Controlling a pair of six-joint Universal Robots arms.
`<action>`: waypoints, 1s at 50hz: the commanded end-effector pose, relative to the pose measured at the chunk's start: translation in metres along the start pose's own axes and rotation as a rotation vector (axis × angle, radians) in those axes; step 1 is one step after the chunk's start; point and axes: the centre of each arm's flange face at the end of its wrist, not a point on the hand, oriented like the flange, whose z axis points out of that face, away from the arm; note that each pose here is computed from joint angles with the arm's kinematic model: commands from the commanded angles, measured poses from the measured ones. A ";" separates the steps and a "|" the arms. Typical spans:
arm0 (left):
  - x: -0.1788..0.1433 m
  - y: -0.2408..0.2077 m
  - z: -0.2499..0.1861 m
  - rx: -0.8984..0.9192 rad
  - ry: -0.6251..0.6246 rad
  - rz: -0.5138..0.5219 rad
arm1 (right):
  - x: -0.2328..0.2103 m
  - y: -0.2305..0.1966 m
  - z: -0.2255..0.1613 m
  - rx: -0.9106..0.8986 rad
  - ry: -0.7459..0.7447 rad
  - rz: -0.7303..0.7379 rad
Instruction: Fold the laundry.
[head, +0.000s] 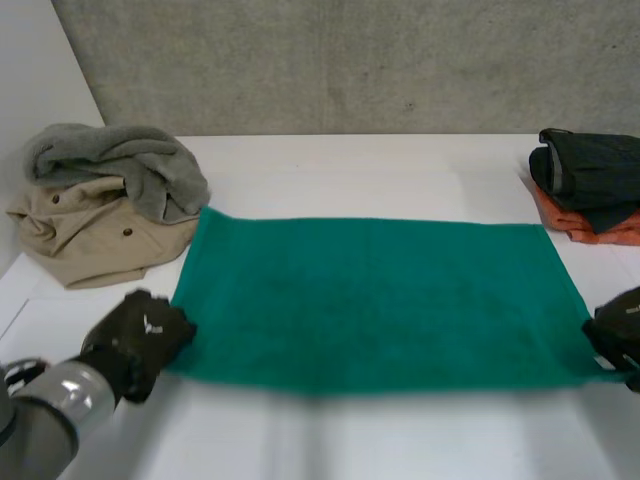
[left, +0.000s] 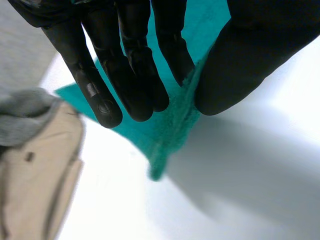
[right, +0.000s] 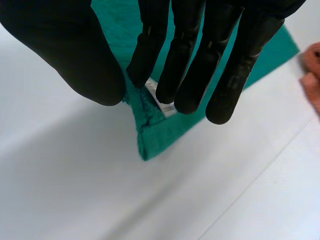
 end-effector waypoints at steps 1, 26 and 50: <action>-0.005 -0.015 0.009 0.045 0.014 0.010 | 0.005 -0.004 0.006 0.069 0.050 -0.007; -0.073 -0.067 0.232 0.336 -0.492 0.040 | 0.076 -0.095 0.197 0.498 0.629 -0.175; -0.052 -0.074 0.183 0.377 -0.490 -0.026 | 0.041 -0.072 0.110 0.435 0.362 0.200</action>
